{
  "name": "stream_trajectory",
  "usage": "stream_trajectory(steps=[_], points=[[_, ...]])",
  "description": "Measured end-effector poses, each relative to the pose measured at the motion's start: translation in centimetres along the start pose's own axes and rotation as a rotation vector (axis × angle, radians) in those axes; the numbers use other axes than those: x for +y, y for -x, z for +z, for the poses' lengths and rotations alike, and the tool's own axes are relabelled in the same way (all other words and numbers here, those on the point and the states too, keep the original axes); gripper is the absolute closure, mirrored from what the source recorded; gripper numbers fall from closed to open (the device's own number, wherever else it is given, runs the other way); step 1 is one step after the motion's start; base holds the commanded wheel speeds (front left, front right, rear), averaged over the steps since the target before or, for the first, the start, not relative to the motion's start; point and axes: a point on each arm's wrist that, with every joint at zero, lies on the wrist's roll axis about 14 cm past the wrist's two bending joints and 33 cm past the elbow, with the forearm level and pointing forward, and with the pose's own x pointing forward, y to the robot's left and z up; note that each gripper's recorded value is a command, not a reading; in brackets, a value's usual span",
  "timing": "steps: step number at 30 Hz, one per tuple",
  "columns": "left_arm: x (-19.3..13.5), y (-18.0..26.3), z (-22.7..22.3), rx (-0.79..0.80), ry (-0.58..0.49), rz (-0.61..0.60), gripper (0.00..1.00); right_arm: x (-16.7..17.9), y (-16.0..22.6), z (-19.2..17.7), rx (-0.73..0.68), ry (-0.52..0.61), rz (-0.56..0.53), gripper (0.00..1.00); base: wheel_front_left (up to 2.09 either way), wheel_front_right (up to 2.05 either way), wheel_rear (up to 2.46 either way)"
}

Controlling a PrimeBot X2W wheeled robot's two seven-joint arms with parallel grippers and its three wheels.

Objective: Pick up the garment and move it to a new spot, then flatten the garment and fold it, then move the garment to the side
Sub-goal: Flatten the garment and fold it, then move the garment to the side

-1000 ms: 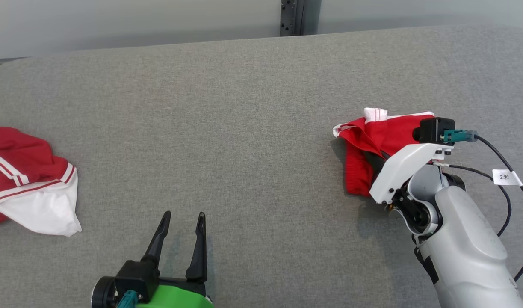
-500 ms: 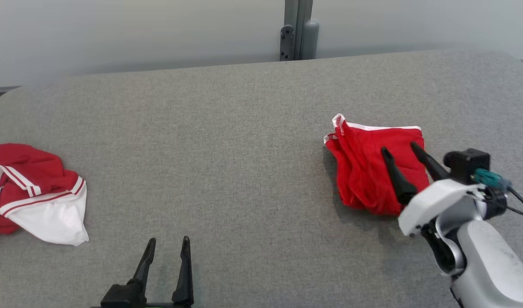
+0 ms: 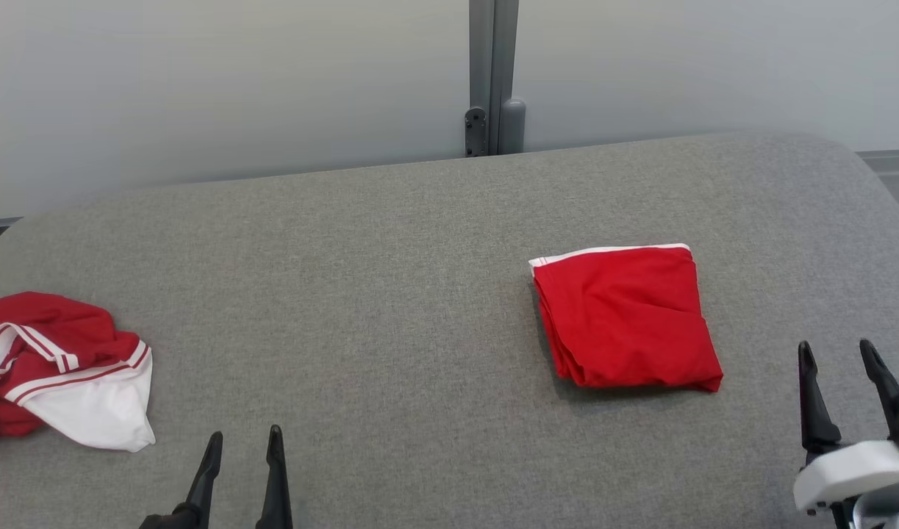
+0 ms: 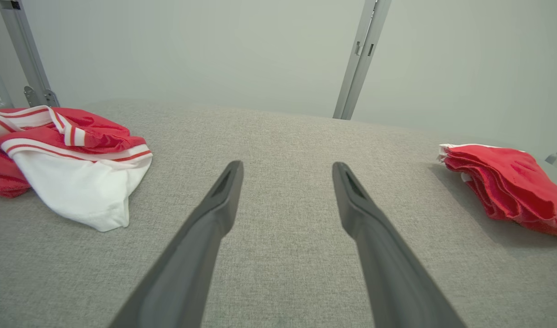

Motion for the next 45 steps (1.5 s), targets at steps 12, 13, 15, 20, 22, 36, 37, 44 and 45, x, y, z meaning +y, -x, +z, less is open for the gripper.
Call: stream_trajectory(steps=[12, 13, 15, 20, 22, 36, 37, 44, 45], points=[[1.6, 0.4, 0.4, -0.01, -0.018, 0.041, 0.0, -0.3, 1.9, -2.4, 0.069, -0.027, -0.056, 0.0, 0.0, 0.0, 0.0], [1.6, 0.4, 0.4, -0.011, -0.018, 0.042, 0.0, -0.1, 1.8, -2.3, 0.062, -0.049, -0.059, 0.0, 0.0, 0.0, 0.0], [1.6, 0.3, 0.4, -0.011, -0.018, 0.041, 0.0, 0.4, 1.1, -1.8, 0.044, -0.09, -0.053, 0.0, 0.0, 0.0, 0.0], [1.2, 0.0, 0.0, 0.005, -0.021, 0.025, 0.0, 2.0, -2.2, -1.8, 0.084, -0.24, 0.005, 0.0, 0.0, 0.0, 0.0], [1.0, -0.5, -0.1, 0.006, -0.022, 0.019, 0.0, 2.4, -4.0, -2.1, 0.165, -0.3, 0.034, 0.0, 0.0, 0.0, 0.0], [1.4, -3.9, -1.7, 0.054, -0.029, 0.019, 0.0, 6.1, -9.0, -10.0, 0.667, -0.421, 0.14, 0.0, 0.0, 0.0, 0.0], [1.5, -3.9, -1.7, 0.056, -0.03, 0.026, 0.0, 6.7, -8.9, -10.5, 0.691, -0.441, 0.149, 0.0, 0.0, 0.0, 0.0], [2.7, -4.0, -2.7, 0.086, -0.036, 0.069, 0.0, 9.3, -8.9, -12.3, 0.772, -0.531, 0.21, 1.0, 0.0, 0.0, 0.0], [2.8, -4.1, -2.8, 0.089, -0.036, 0.068, 0.0, 9.1, -9.1, -12.4, 0.768, -0.533, 0.205, 1.0, 0.0, 0.0, 0.0]])
